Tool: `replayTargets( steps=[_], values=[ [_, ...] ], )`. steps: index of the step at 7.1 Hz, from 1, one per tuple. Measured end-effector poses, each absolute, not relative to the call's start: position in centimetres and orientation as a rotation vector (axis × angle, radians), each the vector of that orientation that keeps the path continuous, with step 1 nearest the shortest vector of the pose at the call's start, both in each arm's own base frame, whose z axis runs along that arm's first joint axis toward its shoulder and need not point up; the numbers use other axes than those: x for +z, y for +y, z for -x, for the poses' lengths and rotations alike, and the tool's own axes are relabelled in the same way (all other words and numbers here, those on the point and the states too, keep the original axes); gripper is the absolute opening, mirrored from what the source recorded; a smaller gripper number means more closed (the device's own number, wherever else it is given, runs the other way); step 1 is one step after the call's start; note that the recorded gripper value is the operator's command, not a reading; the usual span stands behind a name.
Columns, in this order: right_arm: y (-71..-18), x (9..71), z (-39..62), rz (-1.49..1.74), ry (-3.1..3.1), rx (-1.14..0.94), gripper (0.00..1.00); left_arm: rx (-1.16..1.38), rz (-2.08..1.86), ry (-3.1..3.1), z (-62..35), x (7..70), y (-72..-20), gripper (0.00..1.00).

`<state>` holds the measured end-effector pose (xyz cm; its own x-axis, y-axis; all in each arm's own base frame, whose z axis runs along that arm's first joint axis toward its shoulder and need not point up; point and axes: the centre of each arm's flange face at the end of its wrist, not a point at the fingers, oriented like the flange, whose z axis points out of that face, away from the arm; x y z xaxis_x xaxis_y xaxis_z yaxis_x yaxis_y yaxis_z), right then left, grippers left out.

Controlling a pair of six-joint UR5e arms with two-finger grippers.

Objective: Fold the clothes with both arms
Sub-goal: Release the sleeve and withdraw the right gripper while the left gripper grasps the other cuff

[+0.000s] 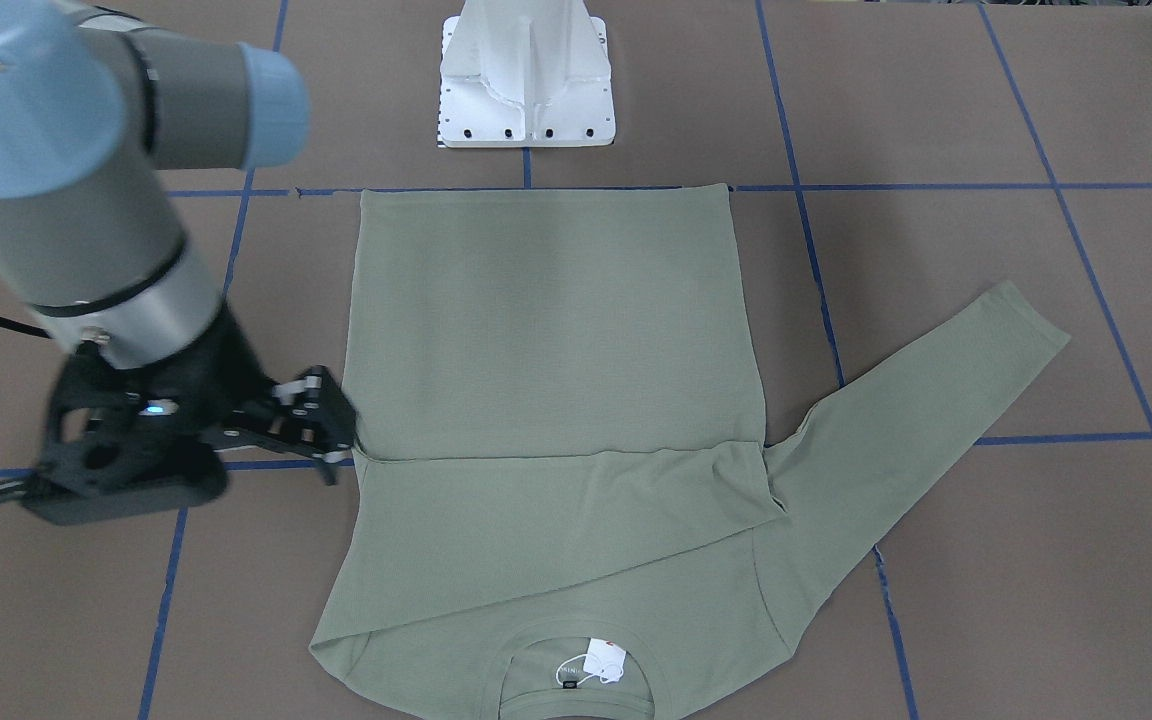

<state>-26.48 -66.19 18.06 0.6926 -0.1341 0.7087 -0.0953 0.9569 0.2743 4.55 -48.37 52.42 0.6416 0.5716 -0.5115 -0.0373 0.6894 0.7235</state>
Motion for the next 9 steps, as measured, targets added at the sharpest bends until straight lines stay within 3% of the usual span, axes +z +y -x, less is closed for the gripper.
replayTargets(
  steps=[2, 4, 9],
  values=[
    [-60.9, 29.7, 16.6, -0.286, -0.783, -0.086, 1.0, 0.394, -0.661, 0.81, -9.3, 56.5, -44.5, 1.0],
    [-56.8, 36.1, 8.0, -0.249, -0.829, -0.071, 1.0, 0.402, -0.622, 0.807, -14.1, 61.1, -41.4, 1.0],
    [-53.6, 39.5, 4.6, -0.221, -0.835, -0.027, 1.0, 0.526, -0.601, 0.792, -19.3, 65.3, -36.6, 0.98]
  ],
)
